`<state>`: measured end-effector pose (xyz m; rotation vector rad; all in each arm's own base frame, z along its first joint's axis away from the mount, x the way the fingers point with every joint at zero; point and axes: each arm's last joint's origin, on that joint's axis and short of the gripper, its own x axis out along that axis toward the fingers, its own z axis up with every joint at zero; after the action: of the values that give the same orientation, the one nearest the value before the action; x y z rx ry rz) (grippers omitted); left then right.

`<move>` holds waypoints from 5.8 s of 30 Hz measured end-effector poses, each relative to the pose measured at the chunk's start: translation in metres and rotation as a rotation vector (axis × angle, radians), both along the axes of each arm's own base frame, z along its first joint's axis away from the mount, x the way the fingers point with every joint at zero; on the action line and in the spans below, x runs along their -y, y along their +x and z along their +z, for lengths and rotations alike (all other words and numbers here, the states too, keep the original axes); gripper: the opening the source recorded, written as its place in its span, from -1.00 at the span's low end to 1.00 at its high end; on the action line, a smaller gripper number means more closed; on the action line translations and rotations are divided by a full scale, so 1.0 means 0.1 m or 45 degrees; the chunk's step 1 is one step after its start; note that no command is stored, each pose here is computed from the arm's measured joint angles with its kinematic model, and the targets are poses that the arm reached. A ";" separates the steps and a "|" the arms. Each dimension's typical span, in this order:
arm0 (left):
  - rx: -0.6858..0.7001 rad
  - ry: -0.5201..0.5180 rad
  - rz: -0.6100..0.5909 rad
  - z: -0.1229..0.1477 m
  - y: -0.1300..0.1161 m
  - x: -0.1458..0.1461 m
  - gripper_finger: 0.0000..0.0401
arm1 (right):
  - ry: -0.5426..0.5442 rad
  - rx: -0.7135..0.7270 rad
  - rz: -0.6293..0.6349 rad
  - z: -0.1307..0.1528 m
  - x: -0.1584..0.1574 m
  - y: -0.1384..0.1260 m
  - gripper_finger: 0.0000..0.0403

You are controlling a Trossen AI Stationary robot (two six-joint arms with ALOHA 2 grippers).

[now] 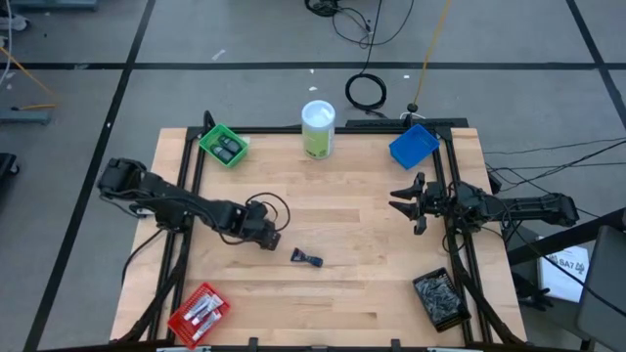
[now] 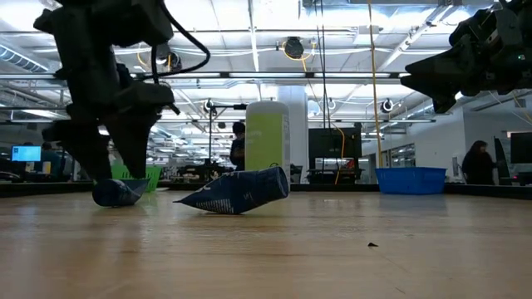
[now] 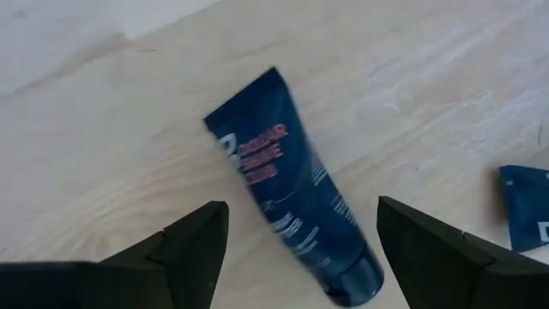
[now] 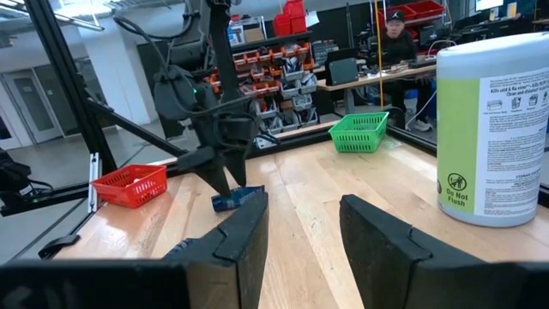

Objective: Pick & Place Travel size toiletries
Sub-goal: Put the left blue shave cream into the blue bin

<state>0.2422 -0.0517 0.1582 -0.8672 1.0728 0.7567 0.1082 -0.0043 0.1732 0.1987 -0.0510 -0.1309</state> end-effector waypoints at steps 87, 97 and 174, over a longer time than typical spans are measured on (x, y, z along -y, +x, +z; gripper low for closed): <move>1.301 0.766 -1.412 0.86 1.05 -0.73 -0.51 | -0.154 0.113 0.242 0.45 -0.05 1.60 0.37; 1.196 0.795 -1.390 0.81 1.04 -0.74 -0.51 | -0.138 0.124 0.259 0.49 -0.05 1.85 0.27; 0.712 0.646 -1.048 0.78 0.76 -0.61 0.67 | 0.105 -0.999 -1.215 0.49 1.26 0.39 -0.58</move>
<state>0.3179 0.0095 0.2360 -0.1275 0.5938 0.0520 0.1471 -0.1298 0.2224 0.1802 0.6526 -1.1531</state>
